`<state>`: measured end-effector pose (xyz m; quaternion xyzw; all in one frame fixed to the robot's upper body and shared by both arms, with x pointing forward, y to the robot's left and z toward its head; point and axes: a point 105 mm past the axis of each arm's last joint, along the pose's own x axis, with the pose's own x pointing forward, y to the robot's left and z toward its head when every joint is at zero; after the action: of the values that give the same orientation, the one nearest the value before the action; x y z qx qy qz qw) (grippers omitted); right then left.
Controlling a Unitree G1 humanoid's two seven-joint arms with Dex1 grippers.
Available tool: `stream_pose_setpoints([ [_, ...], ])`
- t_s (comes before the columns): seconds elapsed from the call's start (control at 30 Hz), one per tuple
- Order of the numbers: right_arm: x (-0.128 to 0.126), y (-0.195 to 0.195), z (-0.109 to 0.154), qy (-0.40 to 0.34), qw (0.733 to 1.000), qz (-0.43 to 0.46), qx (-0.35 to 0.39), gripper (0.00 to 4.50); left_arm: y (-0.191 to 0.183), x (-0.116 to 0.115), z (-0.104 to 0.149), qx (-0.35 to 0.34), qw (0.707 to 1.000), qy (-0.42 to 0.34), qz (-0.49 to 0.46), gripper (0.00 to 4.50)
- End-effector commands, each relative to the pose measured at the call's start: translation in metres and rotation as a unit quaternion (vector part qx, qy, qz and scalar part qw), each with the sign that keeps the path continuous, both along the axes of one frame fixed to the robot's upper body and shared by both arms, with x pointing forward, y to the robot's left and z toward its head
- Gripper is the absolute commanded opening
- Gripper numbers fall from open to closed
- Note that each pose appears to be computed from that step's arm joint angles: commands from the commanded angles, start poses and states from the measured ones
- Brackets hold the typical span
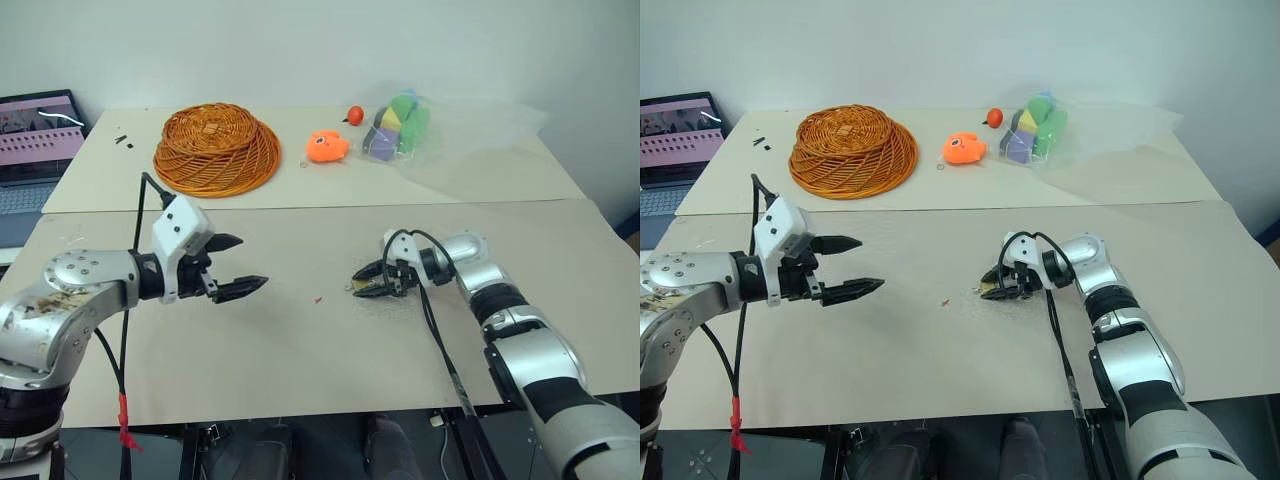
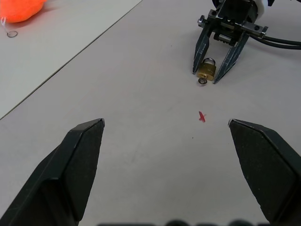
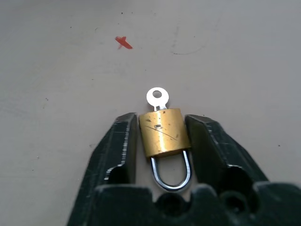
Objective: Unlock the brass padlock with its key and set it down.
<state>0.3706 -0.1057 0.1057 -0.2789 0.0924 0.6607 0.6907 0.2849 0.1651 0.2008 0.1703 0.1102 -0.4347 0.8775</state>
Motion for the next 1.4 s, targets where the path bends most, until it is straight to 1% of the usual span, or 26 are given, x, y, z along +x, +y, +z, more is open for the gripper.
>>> stream_pose_setpoints([
  [0.03,0.001,-0.003,0.003,-0.017,1.0,0.002,-0.009,0.91,0.0,-0.003,0.013,0.006,0.999,-0.032,-0.002,4.5],
  [0.17,0.001,-0.007,0.003,-0.019,1.0,0.0,-0.012,0.91,-0.002,-0.001,0.013,0.005,0.999,-0.032,-0.005,4.5],
  [0.23,0.001,-0.008,0.006,-0.021,1.0,-0.001,-0.007,0.91,-0.004,-0.001,0.013,-0.001,0.999,-0.031,-0.01,4.5],
  [0.4,-0.001,-0.004,0.028,-0.049,0.999,0.011,0.015,0.91,-0.01,0.0,0.014,-0.024,0.999,-0.02,-0.023,4.5],
  [0.5,-0.012,0.002,0.038,-0.057,0.998,0.029,0.021,0.91,-0.013,0.003,0.013,-0.028,0.999,-0.016,-0.028,4.5],
  [0.57,-0.025,0.011,0.04,-0.045,0.997,0.045,0.035,0.91,-0.015,0.005,0.012,-0.028,0.999,-0.014,-0.033,4.5],
  [0.63,-0.04,0.025,0.036,-0.025,0.997,0.055,0.055,0.91,-0.018,0.008,0.011,-0.03,0.999,-0.013,-0.039,4.5],
  [0.7,-0.051,0.037,0.026,-0.01,0.996,0.057,0.063,0.91,-0.021,0.01,0.009,-0.031,0.999,-0.012,-0.043,4.5],
  [0.77,-0.055,0.048,0.019,-0.005,0.996,0.053,0.067,0.91,-0.025,0.013,0.009,-0.032,0.998,-0.011,-0.051,4.5],
  [0.83,-0.058,0.054,0.02,-0.003,0.996,0.049,0.075,0.91,-0.028,0.011,0.01,-0.035,0.997,-0.003,-0.063,4.5],
  [0.93,-0.055,0.055,0.029,-0.013,0.996,0.039,0.081,0.91,-0.029,0.01,0.007,-0.051,0.996,0.018,-0.067,4.5],
  [1.03,-0.052,0.054,0.032,-0.018,0.996,0.031,0.085,0.91,-0.021,0.014,-0.007,-0.032,0.998,0.031,-0.049,4.5],
  [1.13,-0.053,0.056,0.025,-0.011,0.996,0.03,0.083,0.91,-0.02,0.016,-0.011,-0.031,0.998,0.032,-0.042,4.5],
  [1.23,-0.053,0.06,0.011,-0.001,0.996,0.023,0.08,0.91,-0.023,0.019,-0.007,-0.038,0.998,0.022,-0.043,4.5],
  [1.4,-0.047,0.061,-0.001,0.003,0.997,0.013,0.072,0.91,-0.024,0.021,-0.002,-0.038,0.998,0.012,-0.042,4.5],
])
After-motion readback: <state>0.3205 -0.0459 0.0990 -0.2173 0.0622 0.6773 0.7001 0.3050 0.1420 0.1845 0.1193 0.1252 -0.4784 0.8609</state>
